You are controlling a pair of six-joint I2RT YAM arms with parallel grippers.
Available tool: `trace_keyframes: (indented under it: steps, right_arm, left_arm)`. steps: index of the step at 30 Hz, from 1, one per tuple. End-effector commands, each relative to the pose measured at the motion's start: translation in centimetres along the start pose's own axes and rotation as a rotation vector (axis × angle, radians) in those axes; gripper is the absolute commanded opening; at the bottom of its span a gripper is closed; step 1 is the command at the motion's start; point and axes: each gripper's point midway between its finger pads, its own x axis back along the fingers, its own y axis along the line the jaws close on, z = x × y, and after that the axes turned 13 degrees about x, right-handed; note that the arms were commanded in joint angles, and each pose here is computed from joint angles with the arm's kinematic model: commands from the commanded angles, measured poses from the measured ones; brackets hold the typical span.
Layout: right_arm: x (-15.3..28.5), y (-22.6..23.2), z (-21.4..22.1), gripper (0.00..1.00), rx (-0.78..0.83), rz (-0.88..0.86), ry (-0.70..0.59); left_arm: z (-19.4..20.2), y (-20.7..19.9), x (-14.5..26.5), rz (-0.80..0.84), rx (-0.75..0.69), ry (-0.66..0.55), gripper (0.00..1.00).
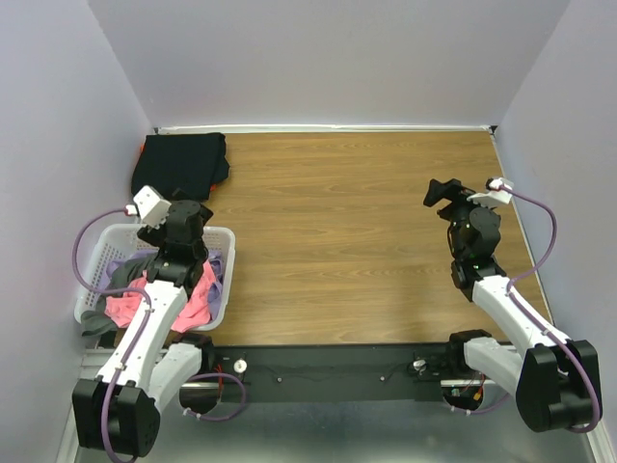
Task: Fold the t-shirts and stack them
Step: Grab the tshirt from the pile
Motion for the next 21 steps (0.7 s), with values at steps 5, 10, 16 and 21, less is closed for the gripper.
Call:
trace_keyframes:
  steps: [5, 10, 16, 21]
  right_arm:
    - [0.0, -0.6, -1.0, 1.00, -0.007, 0.048, -0.013]
    - [0.7, -1.3, -1.7, 1.00, -0.001, 0.082, -0.041]
    - [1.1, -1.8, -1.9, 1.00, -0.010, 0.105, -0.053]
    - [1.0, -2.0, -1.7, 1.00, -0.005, 0.115, -0.048]
  left_arm:
    - [1.5, 4.8, 1.5, -0.194, 0.084, 0.037, 0.96]
    - [3.5, 7.0, 1.9, -0.288, 0.000, 0.118, 0.96]
    - [4.4, 7.4, 2.5, -0.318, -0.040, 0.177, 0.96]
    - [6.4, 6.9, 2.9, -0.319, -0.093, 0.277, 0.94]
